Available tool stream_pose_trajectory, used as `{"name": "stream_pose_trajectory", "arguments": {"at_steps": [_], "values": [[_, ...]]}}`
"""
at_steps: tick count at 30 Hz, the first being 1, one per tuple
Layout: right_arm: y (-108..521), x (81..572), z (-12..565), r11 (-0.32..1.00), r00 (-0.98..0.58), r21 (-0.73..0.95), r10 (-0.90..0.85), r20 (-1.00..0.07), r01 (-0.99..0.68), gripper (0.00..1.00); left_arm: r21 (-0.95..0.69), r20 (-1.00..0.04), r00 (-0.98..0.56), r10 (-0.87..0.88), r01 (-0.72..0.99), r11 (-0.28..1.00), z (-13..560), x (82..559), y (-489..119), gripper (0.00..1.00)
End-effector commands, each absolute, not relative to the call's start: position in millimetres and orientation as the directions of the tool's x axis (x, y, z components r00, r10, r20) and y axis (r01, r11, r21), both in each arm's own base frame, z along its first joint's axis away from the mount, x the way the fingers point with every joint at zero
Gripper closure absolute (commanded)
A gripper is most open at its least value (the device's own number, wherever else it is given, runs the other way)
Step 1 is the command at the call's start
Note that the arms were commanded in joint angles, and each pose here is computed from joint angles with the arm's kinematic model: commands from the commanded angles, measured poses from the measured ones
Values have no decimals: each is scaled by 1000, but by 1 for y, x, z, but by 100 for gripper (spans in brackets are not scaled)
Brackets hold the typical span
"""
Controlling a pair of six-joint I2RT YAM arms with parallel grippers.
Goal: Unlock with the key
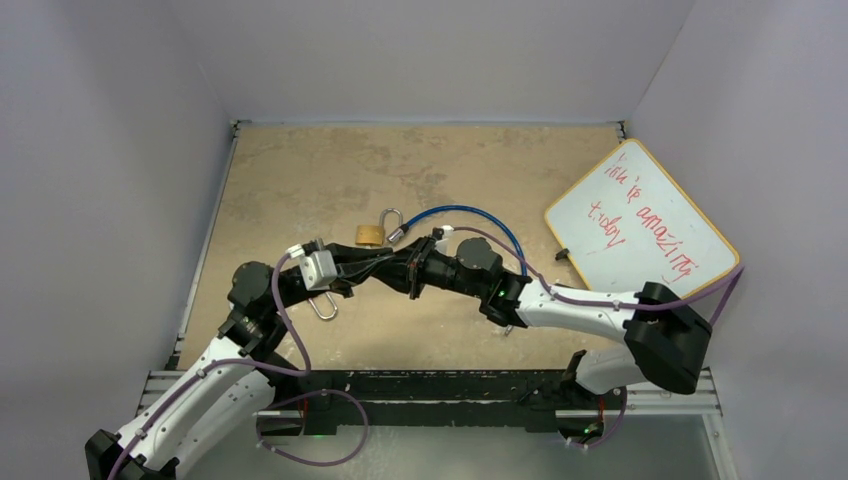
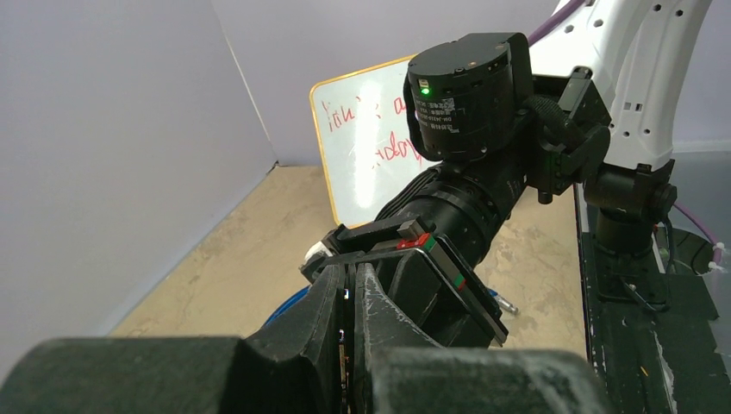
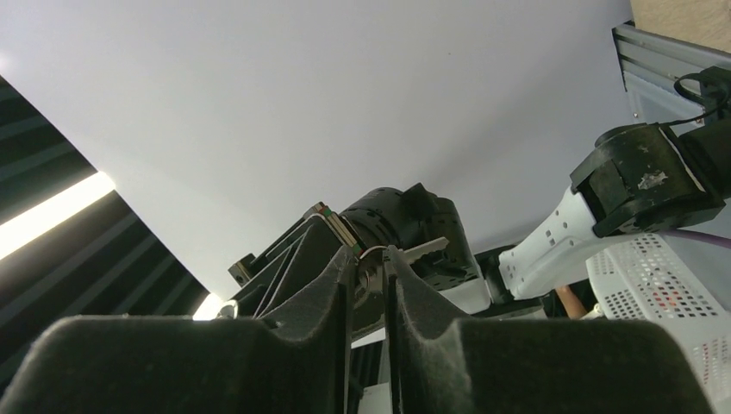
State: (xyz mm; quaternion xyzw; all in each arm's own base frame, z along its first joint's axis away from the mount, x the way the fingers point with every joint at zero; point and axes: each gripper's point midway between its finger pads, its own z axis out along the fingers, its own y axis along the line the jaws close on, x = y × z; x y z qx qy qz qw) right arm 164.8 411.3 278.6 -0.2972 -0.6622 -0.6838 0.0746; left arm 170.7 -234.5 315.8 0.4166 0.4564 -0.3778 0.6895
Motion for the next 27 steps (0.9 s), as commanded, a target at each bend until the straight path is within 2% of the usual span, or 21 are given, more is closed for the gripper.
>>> {"name": "stream_pose_trajectory", "arguments": {"at_steps": [1,9,12,13,17,19,23,27], "values": [[414,166,317,-199,-793,821,215,570,535,80,249,-935,317,-157,906,341,320,165,-236,100],[413,165,321,-205,-801,826,208,562,526,95,248,-936,316,-157,905,345,320,166,-236,100],[412,165,315,-192,-799,829,224,558,525,96,246,-936,314,-156,905,348,321,166,-236,100],[411,164,312,-184,-799,831,231,556,525,92,248,-935,317,-157,903,350,322,166,-235,100],[405,162,301,-166,-789,828,253,560,535,63,249,-935,319,-158,903,350,323,166,-235,100],[401,161,298,-163,-784,827,261,563,539,56,251,-934,319,-159,906,342,322,165,-236,100],[397,159,300,-167,-780,824,266,567,542,53,254,-934,320,-160,908,332,321,164,-237,100],[396,157,304,-175,-780,817,246,576,549,56,262,-933,326,-154,907,328,320,165,-238,100]]}}
